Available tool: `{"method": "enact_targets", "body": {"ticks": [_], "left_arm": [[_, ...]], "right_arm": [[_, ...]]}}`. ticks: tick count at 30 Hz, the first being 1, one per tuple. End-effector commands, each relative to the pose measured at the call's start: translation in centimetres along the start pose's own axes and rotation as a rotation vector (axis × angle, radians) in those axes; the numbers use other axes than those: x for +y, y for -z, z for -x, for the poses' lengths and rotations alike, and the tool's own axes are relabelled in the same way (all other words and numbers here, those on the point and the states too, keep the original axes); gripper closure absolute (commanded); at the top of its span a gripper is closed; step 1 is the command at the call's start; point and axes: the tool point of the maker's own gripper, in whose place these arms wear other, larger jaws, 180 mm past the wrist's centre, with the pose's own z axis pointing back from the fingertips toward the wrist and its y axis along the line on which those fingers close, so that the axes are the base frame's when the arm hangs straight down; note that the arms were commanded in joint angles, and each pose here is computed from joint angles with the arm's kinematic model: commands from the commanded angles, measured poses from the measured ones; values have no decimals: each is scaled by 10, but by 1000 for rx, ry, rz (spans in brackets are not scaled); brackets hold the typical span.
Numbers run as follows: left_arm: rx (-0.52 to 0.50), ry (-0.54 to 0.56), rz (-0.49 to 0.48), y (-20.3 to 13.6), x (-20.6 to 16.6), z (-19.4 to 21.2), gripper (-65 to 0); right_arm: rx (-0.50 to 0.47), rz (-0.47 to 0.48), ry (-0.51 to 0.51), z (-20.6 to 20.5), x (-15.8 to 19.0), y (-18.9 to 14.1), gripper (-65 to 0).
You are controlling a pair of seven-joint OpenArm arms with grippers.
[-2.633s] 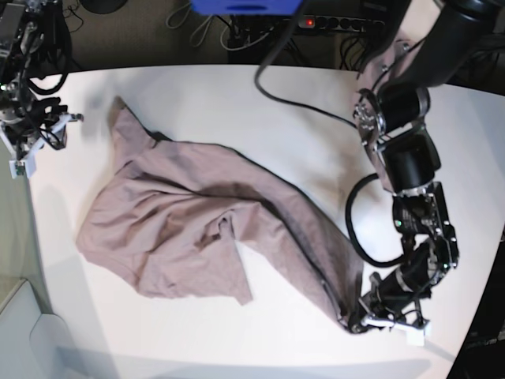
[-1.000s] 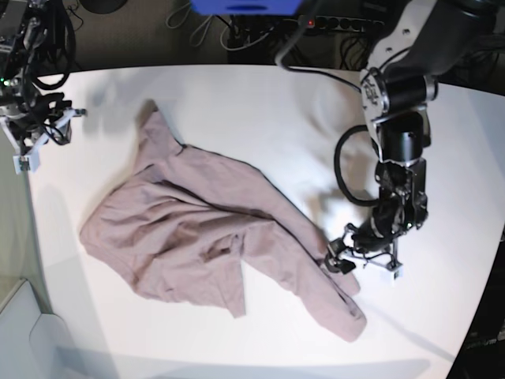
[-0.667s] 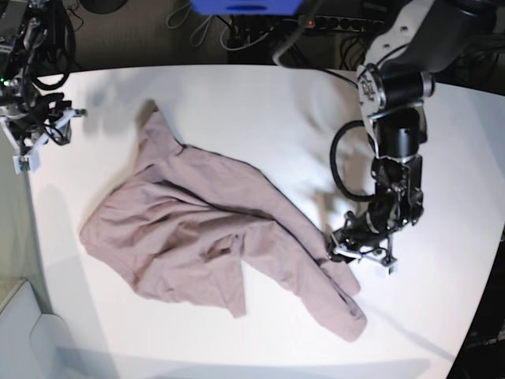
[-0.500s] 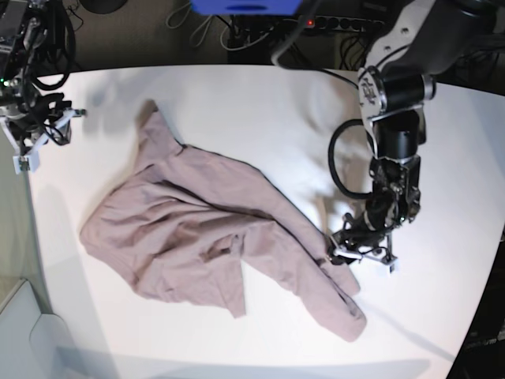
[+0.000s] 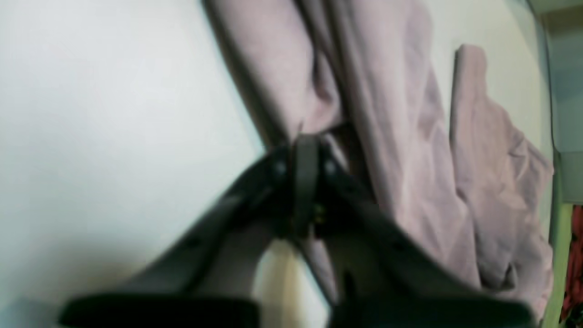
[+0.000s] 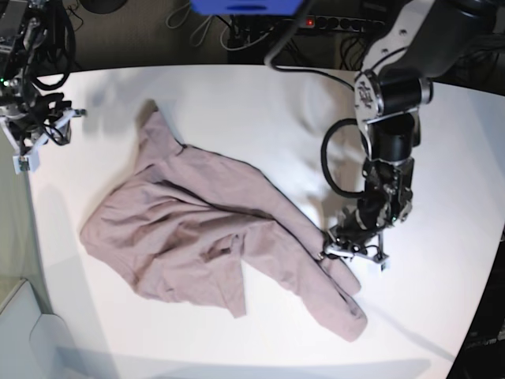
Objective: Layout the t-shirt on the table in an organized manner, then fold the t-shirt properly
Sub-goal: 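Grasp the shirt edge with the left gripper and smooth it flat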
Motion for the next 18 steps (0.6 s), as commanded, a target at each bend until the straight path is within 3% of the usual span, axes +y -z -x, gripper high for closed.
{"method": "enact_targets", "body": {"ticks": [1,8,18], "left_arm": [[-10,16,4,0,-6,-12,-18],[38,58,34,-15,-17,-20,-5],[-191,255,77,-121,-61,-82,-5]], "right_arm": [[-43,13,-20,-13,-6,-5,-291],[-43,15,-23,-14,-6,-5,-291],[-45,17,-25,-14,-7,-6,-291]]}}
